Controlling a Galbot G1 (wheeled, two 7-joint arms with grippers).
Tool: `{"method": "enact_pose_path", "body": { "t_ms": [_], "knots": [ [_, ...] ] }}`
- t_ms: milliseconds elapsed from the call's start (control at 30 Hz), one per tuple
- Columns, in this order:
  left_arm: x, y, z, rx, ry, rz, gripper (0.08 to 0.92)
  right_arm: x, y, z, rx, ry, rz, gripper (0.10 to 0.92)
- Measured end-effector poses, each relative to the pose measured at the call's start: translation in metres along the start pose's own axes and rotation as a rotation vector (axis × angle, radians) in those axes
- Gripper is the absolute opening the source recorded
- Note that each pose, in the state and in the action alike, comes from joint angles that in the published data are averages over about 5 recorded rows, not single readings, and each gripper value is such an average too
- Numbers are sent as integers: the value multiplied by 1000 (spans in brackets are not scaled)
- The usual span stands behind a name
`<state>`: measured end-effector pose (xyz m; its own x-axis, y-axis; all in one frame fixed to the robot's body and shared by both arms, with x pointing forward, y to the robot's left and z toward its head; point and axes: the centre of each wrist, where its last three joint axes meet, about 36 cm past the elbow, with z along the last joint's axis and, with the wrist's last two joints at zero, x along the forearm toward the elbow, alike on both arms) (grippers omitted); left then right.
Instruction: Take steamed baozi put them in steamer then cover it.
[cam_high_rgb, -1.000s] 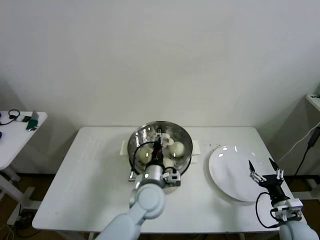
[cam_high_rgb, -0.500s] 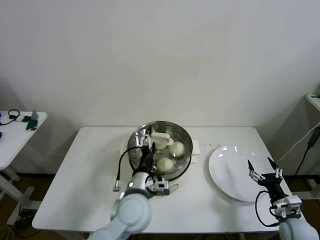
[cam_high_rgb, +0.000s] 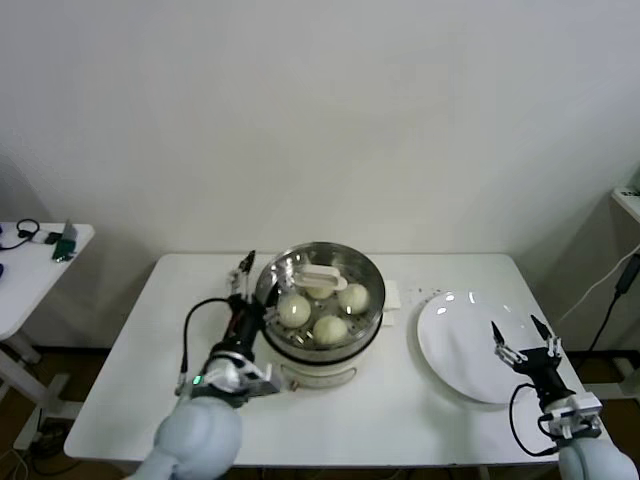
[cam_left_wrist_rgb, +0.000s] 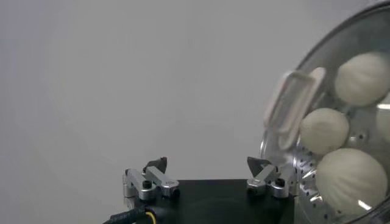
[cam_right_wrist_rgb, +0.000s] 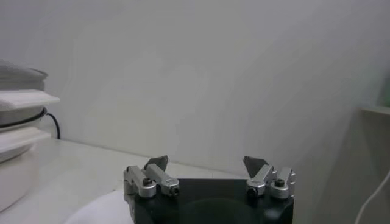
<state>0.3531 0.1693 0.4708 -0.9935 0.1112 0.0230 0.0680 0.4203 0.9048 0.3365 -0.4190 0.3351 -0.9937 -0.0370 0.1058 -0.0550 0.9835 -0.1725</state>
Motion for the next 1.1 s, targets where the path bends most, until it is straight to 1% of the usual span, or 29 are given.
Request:
{"method": "enact_pose_path", "body": {
  "t_ms": [100,200,433,600,733,900,1100],
  "knots": [
    [3,5,26,119,-1,-1,823,1,2,0,-5,-1,-14,823],
    [7,4,55,250,9,-1,823,3,5,-1,-11,-3,-30,823],
    [23,-12,118,557,68,-17,823,1,10,-3,-16,-14,-62,823],
    [35,-27,149,722,107,-25,823,0,11,-3,-18,-19,-77,823],
    [41,-36,167,804,127,-29,823,-1,12,-1,-19,-18,-88,823],
    [47,-44,183,865,148,-46,823,-3,14,-1,-19,-22,-101,823],
    [52,-46,193,902,155,-62,823,-6,18,0,-22,-24,-110,823]
  ]
}}
